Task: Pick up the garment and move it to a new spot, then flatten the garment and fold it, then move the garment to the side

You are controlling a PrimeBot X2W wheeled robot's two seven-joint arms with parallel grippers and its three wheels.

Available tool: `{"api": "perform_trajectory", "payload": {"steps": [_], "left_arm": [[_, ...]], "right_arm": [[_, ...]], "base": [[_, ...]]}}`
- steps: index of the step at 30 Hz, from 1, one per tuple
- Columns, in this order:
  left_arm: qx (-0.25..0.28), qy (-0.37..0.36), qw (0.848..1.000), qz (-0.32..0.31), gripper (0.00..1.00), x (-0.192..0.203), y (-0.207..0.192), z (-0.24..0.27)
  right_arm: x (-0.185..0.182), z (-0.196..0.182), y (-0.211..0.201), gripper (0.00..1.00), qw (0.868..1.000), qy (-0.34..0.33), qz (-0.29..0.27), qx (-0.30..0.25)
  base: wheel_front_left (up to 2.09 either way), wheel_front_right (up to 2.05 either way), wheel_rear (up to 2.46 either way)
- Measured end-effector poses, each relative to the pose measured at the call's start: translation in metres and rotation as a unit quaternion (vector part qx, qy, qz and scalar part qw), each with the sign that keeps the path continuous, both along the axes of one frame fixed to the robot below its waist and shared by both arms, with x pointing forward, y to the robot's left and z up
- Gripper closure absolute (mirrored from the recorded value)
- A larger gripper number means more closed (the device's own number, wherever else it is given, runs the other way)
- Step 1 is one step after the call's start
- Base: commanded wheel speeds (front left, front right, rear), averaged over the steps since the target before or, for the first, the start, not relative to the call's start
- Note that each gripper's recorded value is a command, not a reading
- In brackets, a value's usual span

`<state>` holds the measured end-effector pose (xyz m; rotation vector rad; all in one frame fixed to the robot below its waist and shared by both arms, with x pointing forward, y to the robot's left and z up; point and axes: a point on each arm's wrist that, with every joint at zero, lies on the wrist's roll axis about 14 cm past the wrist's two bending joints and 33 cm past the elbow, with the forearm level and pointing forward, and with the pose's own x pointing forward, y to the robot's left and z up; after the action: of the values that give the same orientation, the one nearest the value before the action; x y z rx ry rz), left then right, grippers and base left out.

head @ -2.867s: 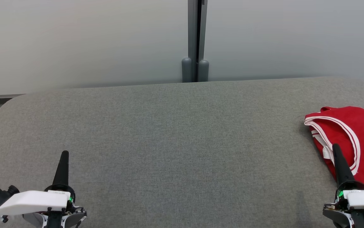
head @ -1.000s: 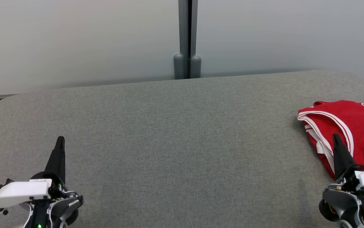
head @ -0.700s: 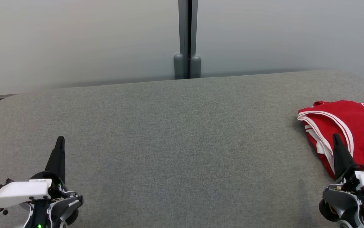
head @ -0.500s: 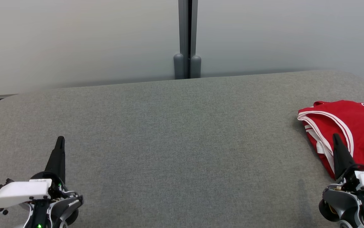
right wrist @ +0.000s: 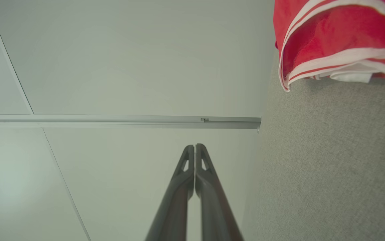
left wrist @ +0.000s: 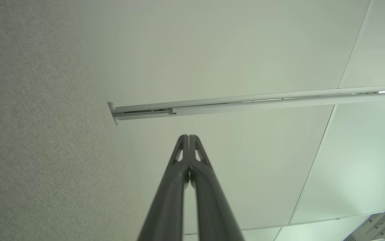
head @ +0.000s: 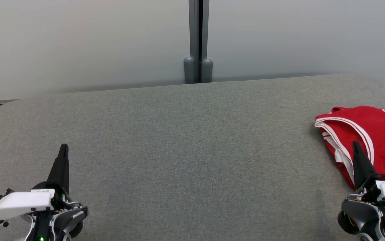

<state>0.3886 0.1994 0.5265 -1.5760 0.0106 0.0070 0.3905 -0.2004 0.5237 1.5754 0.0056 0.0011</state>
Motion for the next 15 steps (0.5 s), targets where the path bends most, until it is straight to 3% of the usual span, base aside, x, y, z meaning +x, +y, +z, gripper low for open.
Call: {"api": "perform_trajectory", "payload": {"steps": [15], "left_arm": [[0.000, 0.000, 1.000, 0.000, 1.00, 0.0000, 0.0000, 0.0001]], "right_arm": [[-0.0002, 0.0001, 0.0000, 1.00, 1.000, 0.000, 0.001, -0.001]], "base": [[0.00, 0.00, 0.00]]}}
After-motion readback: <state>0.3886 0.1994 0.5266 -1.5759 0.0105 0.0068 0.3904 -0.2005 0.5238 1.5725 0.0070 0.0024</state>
